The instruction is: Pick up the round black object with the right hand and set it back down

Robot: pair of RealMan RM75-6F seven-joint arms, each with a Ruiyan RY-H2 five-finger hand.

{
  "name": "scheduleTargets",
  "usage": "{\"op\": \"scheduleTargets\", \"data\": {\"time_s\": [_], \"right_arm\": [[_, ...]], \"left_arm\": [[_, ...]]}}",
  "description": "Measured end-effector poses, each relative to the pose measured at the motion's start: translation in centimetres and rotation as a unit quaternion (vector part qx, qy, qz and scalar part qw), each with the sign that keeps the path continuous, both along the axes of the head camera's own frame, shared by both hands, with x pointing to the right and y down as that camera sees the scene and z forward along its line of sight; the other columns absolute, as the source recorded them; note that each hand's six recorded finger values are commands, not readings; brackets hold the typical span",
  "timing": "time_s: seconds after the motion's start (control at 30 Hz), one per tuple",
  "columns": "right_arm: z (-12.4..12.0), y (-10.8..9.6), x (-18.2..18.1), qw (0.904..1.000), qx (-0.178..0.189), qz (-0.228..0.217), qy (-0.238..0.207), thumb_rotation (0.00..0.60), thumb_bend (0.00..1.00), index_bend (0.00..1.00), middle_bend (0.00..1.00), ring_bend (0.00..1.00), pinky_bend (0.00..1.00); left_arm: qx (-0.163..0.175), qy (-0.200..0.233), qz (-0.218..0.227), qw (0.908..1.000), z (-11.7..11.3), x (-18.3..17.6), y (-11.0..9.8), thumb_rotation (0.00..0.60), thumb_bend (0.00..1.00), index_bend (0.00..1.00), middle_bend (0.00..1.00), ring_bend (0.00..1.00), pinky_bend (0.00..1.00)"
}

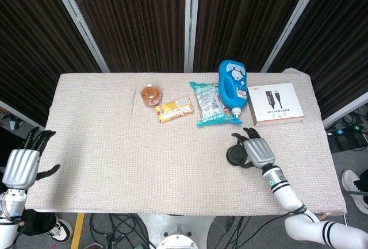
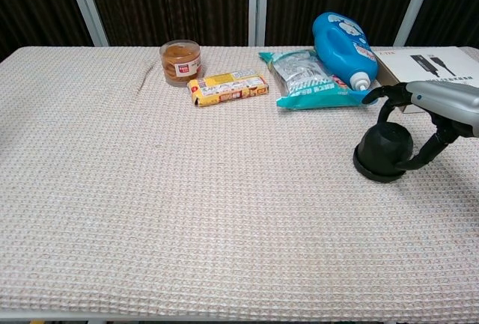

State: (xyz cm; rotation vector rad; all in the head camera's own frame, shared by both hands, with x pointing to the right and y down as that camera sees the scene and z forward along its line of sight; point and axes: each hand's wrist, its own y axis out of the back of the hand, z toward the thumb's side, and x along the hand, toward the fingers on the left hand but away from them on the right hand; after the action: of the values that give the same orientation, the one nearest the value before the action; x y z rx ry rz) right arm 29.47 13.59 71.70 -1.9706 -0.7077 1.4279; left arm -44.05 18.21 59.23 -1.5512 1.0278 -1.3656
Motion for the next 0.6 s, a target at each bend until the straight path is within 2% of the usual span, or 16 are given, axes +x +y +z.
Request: {"op": "scheduleTargets", "data": {"time_s": [0.23,0.4,0.6], "right_arm": [[-0.5,-0.4,-0.1,0.9998,0.017,0.008,-0.009,0.600,0.10,0.40,0.43,0.03,0.00],[-1.5,-0.8,-0.4,0.9992,0.029,0.012,-0.026,0.600,0.10,0.42,0.44,0.04,0.00],[-4.5,-1.9,-0.3,0.9963,0.064,0.023,-0.053,0.600,0.10,0.42,0.45,0.04,0.00]], "left_arm": [[0.000,0.000,0.001,1.0000,0.0,0.1,0.0,0.600,0.13,0.17,0.15,0.06,0.31],[0.002,0.000,0.002,1.0000,-0.2,0.2,-0.1,0.600,0.13,0.17,0.15,0.06,0.31],[0.003,0.000,0.005,1.0000,-0.3,0.4,-0.1,0.600,0.13,0.17,0.15,0.06,0.31]]}}
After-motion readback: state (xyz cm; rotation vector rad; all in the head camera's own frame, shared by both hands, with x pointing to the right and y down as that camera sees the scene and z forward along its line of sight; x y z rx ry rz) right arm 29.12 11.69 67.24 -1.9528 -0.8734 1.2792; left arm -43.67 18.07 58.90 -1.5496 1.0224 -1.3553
